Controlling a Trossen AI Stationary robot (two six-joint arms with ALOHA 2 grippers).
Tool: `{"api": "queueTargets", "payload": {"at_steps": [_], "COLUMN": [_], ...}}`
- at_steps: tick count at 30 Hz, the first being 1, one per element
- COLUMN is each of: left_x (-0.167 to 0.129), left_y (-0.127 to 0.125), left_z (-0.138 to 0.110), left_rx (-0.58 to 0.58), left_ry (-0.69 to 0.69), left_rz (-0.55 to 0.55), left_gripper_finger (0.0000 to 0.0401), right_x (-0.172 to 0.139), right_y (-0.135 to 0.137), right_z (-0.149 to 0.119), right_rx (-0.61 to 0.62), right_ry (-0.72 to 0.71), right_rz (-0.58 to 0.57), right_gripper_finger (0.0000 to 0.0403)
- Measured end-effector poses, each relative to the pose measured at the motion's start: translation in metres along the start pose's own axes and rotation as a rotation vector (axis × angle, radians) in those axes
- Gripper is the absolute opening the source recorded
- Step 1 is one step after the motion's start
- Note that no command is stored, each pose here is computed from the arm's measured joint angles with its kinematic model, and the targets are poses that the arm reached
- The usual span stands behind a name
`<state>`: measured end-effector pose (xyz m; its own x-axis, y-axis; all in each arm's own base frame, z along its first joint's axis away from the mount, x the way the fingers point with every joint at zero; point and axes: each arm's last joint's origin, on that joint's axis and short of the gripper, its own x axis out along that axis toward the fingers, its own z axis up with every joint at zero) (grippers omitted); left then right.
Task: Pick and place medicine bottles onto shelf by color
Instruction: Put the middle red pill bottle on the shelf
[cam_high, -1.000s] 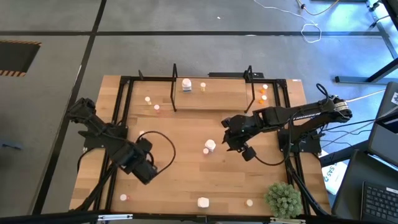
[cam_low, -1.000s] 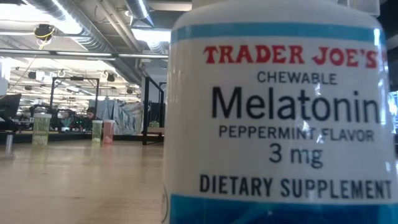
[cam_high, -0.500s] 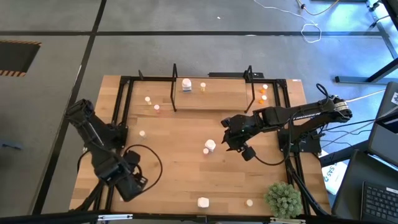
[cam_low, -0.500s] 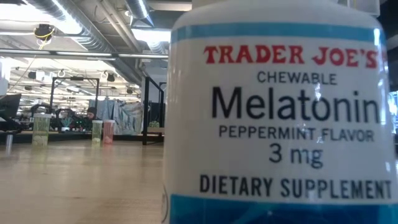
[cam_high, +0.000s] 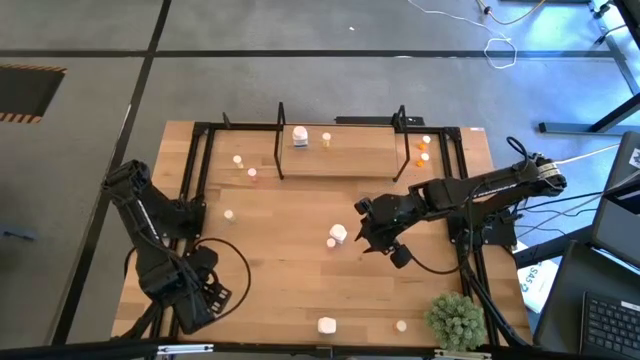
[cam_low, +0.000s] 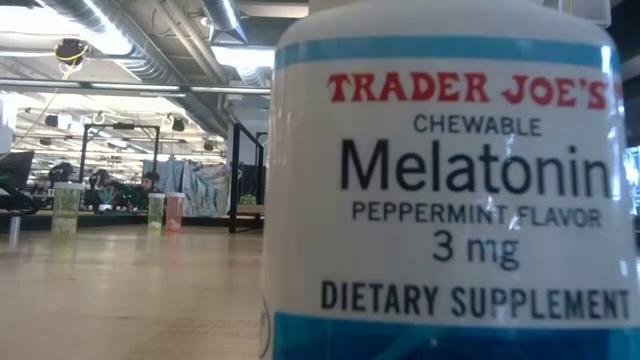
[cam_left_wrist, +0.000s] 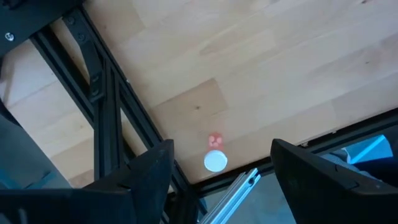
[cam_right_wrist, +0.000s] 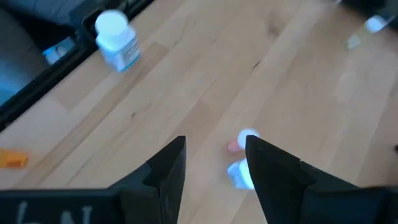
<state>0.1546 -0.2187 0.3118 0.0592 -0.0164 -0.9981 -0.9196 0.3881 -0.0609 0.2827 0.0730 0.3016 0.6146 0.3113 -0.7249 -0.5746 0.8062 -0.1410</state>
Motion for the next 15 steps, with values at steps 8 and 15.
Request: {"api": "queueTargets", "payload": {"at_steps": [8,15], "left_x": [0.0,0.0], "left_y": [0.0,0.0], "left_z": [0.0,0.0], "left_rx": [0.0,-0.009], "left_ry": [-0.001,-0.003], "left_rz": [-0.001,-0.002], "left_gripper_finger": [0.0263,0.0263], "right_x": [0.031,0.066], "right_y": [-0.006,-0.016], "right_z": [0.001,-0.001], "right_rx": [-0.132,-0.223], "right_ry": [0.017,0.067], "right_rz": [-0.02,-0.123], "right_gripper_finger": [0.0169,0.0169]}}
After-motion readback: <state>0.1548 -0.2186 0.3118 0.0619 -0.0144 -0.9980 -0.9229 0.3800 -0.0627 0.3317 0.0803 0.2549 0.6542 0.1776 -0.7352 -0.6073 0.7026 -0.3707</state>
